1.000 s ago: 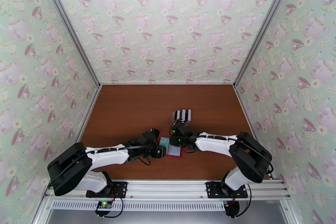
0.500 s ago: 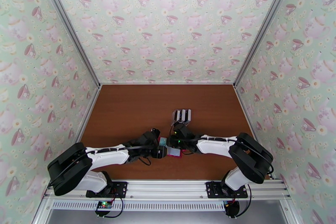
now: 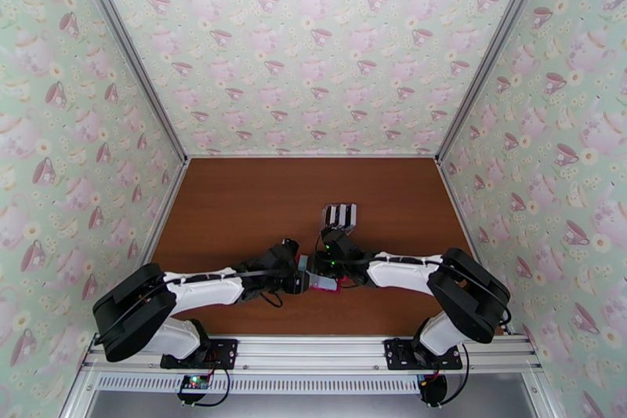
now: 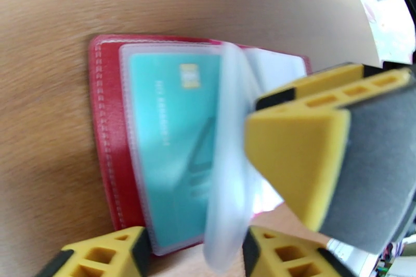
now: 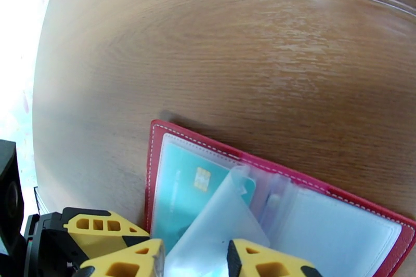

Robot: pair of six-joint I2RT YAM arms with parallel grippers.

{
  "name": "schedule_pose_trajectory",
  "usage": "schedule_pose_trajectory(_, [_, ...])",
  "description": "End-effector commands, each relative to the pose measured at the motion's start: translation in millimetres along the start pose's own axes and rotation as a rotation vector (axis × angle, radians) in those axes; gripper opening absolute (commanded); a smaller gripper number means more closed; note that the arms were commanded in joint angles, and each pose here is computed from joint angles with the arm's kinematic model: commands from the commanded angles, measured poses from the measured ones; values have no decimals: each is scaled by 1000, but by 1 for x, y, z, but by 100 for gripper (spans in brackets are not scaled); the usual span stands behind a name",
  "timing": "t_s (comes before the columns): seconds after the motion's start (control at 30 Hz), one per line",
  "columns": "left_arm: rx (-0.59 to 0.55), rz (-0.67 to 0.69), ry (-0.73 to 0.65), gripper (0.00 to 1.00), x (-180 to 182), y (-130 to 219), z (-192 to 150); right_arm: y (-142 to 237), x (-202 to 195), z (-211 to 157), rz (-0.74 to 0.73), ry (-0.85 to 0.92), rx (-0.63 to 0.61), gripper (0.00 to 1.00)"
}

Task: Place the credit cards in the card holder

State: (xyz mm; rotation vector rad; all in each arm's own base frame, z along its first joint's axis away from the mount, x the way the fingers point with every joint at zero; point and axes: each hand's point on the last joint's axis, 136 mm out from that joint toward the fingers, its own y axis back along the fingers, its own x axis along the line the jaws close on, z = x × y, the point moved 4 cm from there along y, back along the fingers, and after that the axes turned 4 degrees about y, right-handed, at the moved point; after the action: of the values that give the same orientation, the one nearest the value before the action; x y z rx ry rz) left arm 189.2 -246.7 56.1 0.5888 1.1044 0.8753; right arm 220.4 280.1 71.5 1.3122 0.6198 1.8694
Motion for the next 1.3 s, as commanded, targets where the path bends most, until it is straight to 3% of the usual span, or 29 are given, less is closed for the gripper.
schedule_pose_trajectory(0.0, [91,151,10,40,33,-5,-24,10,10,4,20,16,-14,40])
schedule_pose_trajectory(0.23, [75,134,14,29,28,-4,-20,34,15,16,-24,61,-71,42])
schedule_pose_trajectory(0.43, [66,128,16,28,23,-2,-16,40,9,18,-58,74,-83,43])
schedule_pose_trajectory(0.63, [42,116,-5,42,14,7,-8,33,8,16,-51,78,-70,43])
schedule_pose_trajectory(1.27, [-46,62,-69,50,-24,31,23,48,5,35,-143,130,-110,44])
